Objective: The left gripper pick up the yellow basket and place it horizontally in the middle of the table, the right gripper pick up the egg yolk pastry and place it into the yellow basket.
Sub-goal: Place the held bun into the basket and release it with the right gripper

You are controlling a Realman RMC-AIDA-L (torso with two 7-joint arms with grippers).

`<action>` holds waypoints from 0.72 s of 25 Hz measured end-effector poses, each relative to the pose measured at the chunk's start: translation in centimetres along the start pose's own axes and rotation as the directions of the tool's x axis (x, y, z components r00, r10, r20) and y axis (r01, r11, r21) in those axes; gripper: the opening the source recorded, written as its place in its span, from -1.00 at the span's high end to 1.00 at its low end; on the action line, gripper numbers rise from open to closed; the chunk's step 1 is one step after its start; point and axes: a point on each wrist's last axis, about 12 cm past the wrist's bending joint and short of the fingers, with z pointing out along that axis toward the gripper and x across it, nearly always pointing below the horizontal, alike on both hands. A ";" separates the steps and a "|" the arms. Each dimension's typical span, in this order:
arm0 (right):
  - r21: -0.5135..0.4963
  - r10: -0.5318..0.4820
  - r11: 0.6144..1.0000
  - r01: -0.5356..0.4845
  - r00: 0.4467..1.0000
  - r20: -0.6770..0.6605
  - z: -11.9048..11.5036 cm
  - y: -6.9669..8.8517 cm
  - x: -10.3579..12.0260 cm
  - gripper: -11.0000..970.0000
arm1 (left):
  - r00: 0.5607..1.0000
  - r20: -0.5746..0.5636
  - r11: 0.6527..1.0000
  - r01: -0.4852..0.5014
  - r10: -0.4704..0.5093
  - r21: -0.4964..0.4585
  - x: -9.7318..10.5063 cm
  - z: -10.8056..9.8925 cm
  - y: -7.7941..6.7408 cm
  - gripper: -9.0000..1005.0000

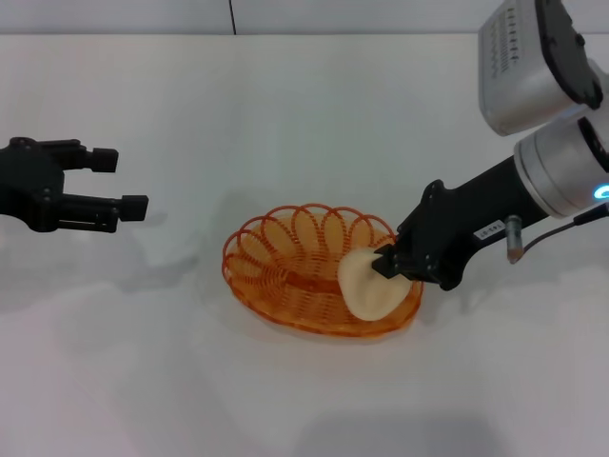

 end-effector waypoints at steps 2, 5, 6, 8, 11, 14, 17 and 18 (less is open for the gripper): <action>0.001 0.003 1.000 -0.003 1.000 0.001 0.1 -0.1 -0.1 0.90 | 1.000 0.000 1.000 0.001 -0.001 0.002 0.0 0.1 0.0 -0.78; 0.006 0.009 1.000 -0.009 1.000 0.004 0.3 -0.3 0.0 0.89 | 1.000 0.000 1.000 0.001 -0.001 0.004 0.0 0.2 -0.1 -0.78; 0.009 0.010 1.000 -0.010 1.000 0.005 0.3 -0.4 0.0 0.89 | 1.000 0.000 1.000 0.001 -0.001 0.003 0.0 0.2 -0.1 -0.78; 0.011 0.011 1.000 -0.011 1.000 0.006 0.3 -0.4 0.0 0.89 | 1.000 0.000 1.000 0.002 -0.002 0.003 0.1 0.2 -0.1 -0.78; 0.013 0.008 1.000 -0.008 1.000 0.007 0.2 -0.4 -0.1 0.88 | 1.000 -0.001 1.000 0.004 -0.004 0.003 0.1 0.2 -0.1 -0.78; 0.012 0.002 1.000 -0.002 1.000 0.015 0.0 -0.3 -0.2 0.87 | 1.000 0.000 1.000 0.005 -0.005 0.003 0.1 0.2 -0.1 -0.78; 0.011 -0.002 1.000 0.002 1.000 0.031 -0.1 -0.2 -0.2 0.87 | 1.000 -0.001 1.000 0.005 -0.005 0.003 0.1 0.2 -0.1 -0.78; 0.013 -0.003 1.000 0.002 0.999 0.033 -0.1 -0.2 -0.2 0.71 | 1.000 -0.001 1.000 0.005 -0.005 0.003 0.1 0.2 -0.1 -0.78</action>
